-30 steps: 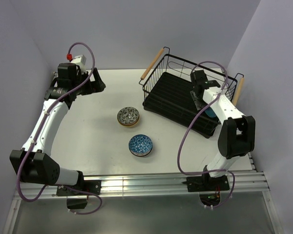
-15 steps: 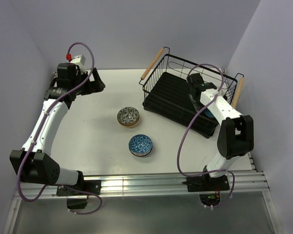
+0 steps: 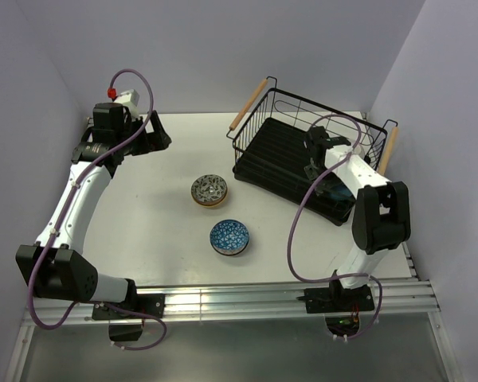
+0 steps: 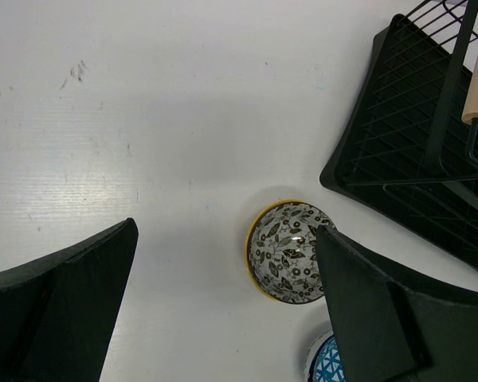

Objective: Load the bowls into the dish rack

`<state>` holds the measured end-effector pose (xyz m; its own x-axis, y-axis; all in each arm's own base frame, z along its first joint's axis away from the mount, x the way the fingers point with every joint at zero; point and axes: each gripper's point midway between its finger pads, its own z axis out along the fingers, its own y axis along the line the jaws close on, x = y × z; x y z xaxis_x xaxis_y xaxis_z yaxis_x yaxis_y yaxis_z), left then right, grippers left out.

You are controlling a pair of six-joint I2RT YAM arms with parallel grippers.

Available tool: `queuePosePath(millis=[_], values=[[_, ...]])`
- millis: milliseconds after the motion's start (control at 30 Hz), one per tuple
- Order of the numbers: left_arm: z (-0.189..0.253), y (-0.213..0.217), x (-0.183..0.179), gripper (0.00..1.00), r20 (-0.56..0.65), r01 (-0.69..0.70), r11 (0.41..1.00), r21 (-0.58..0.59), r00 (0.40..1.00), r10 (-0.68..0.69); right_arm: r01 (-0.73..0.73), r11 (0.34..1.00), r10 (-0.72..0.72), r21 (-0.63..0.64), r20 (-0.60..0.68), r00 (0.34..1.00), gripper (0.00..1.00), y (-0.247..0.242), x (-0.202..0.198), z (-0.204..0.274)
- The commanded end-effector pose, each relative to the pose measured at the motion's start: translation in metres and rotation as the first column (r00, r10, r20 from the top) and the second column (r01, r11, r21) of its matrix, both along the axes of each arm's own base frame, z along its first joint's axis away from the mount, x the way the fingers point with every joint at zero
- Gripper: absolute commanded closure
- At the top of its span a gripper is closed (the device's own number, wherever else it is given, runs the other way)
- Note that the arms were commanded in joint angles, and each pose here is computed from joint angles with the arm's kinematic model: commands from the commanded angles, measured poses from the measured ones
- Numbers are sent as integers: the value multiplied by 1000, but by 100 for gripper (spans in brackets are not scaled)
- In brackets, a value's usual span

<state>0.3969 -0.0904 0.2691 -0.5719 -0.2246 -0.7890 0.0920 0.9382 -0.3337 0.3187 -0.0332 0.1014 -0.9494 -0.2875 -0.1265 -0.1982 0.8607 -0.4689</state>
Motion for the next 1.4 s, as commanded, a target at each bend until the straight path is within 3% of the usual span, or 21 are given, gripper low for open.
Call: queuePosePath(millis=[0,300,467,833,1067,1233,1367], values=[[10,-1,3,1,32,14,1000,-9,999,-14,24,999,-24,43,-16,1000,22,5,-10,0],[19,-5,-1,0,43,33,999,-20,999,-32,20,998,-24,59,66,998,10,5,0,25],[22,-10,-5,0,52,81,997,-16,995,-80,10,989,-35,149,165,986,3,14,13,58],[0,-31,-27,0,52,322,947,23,945,-323,-187,934,6,303,512,859,0,36,41,182],[-45,-39,-27,16,-81,390,920,33,919,-387,-354,834,34,422,602,798,0,61,27,237],[-75,-70,-45,31,-112,546,831,107,837,-535,-405,768,20,496,613,790,0,79,13,249],[-80,-101,-77,32,-84,721,675,152,690,-719,-404,748,15,527,595,804,0,84,9,239]])
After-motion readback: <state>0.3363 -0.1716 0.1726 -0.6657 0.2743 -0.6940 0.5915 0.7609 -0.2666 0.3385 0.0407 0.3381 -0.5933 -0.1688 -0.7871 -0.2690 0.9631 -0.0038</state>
